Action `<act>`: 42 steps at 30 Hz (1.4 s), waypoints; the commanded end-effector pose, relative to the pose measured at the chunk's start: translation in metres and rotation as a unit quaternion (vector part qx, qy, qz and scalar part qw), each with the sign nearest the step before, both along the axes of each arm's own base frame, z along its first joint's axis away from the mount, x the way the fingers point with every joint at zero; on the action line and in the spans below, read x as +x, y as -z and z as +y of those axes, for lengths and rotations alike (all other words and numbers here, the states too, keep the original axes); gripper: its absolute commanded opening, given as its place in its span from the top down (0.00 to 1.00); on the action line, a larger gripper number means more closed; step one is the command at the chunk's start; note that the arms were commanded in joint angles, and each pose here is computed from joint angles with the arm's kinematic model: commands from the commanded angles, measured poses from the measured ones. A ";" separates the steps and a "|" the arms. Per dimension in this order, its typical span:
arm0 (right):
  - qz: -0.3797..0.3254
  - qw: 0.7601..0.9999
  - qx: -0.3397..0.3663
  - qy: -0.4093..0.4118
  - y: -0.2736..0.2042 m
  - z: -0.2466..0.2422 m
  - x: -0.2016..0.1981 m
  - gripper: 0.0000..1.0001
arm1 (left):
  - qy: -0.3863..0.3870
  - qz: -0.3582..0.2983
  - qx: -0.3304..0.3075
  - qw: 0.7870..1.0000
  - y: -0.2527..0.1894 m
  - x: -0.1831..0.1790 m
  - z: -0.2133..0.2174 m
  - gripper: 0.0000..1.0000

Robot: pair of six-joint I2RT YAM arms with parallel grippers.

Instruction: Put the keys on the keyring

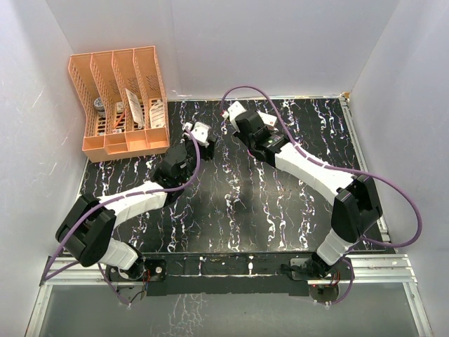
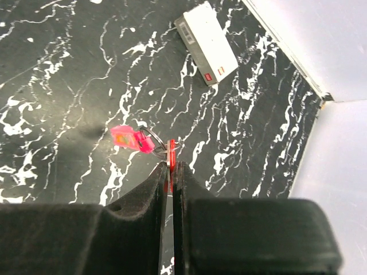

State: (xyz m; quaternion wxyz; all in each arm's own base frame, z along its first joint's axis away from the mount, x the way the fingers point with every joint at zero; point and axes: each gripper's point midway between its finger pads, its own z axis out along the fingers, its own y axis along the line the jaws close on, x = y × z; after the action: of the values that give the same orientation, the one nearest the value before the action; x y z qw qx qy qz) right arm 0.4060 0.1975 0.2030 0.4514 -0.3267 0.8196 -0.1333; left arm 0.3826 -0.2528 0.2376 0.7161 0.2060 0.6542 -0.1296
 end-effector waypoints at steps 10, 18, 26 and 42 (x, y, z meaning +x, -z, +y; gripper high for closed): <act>-0.027 0.993 0.069 -0.091 -0.051 0.068 -0.015 1.00 | -0.167 0.025 -0.095 0.981 -0.021 0.011 0.094 0.51; -0.007 0.999 0.045 0.021 -0.037 0.020 0.000 1.00 | -0.184 0.022 -0.115 0.976 -0.025 0.007 0.115 0.47; -0.006 0.994 0.026 0.107 -0.028 -0.018 0.006 1.00 | -0.184 0.027 -0.118 0.975 -0.025 0.008 0.116 0.47; 0.040 0.995 0.090 0.026 -0.023 0.018 -0.004 1.00 | -0.188 0.035 -0.124 0.974 -0.021 0.009 0.122 0.47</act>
State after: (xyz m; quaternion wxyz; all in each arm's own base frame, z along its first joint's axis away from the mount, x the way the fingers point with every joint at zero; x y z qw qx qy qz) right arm 0.3899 0.2335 0.2058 0.4215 -0.3141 0.8501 -0.0315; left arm 0.3954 -0.1362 0.2417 0.7094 -0.0024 0.7014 -0.0692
